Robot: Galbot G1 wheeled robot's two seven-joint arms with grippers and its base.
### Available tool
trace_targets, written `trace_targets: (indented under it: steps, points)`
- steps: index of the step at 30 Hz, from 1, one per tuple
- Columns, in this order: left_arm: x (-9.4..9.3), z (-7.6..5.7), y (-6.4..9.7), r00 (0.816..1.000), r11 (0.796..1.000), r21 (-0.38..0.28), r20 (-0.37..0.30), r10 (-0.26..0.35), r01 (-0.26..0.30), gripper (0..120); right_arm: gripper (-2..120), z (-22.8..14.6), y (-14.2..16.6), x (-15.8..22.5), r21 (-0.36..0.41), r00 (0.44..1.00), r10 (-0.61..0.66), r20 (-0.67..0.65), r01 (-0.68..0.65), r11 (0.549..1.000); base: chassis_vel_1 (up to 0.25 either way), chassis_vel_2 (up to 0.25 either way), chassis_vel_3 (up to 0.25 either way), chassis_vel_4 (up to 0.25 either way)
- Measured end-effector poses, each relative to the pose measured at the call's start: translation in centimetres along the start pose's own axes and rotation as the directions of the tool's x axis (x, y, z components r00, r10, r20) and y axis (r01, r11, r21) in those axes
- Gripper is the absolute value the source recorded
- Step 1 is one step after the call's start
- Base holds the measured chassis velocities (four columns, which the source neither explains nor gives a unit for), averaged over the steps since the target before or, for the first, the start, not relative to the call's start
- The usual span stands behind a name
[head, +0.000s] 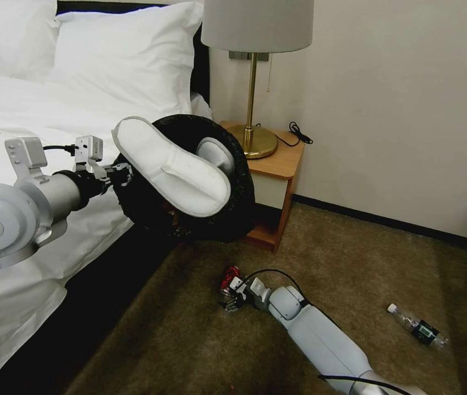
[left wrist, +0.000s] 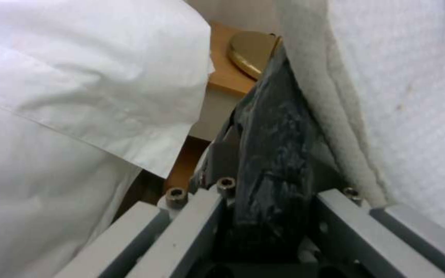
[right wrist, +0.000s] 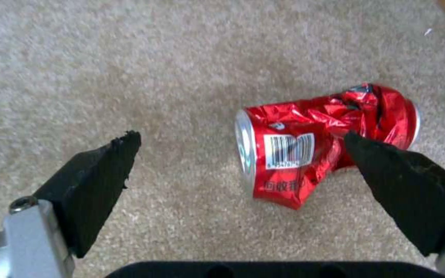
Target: Pick up the trash bin, then pick up the garbage on the floor and place it into the trash bin.
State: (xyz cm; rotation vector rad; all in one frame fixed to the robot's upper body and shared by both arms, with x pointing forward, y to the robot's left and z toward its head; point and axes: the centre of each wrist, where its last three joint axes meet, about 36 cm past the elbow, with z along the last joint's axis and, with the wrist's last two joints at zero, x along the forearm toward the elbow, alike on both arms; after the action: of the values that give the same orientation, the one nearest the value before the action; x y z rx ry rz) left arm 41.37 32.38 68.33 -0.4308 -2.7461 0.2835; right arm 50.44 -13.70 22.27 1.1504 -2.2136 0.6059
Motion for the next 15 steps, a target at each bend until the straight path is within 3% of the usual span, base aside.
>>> trace_targets:
  steps: [15]
  points:
    - [0.0, -0.1, 0.1, 1.000, 1.000, -0.006, 0.001, -0.004, 0.004, 1, 98, -0.3, -0.3, -1.8, 0.003, 0.999, 0.034, -0.031, -0.033, 0.999, 0.000, 0.000, 0.000, 0.000]
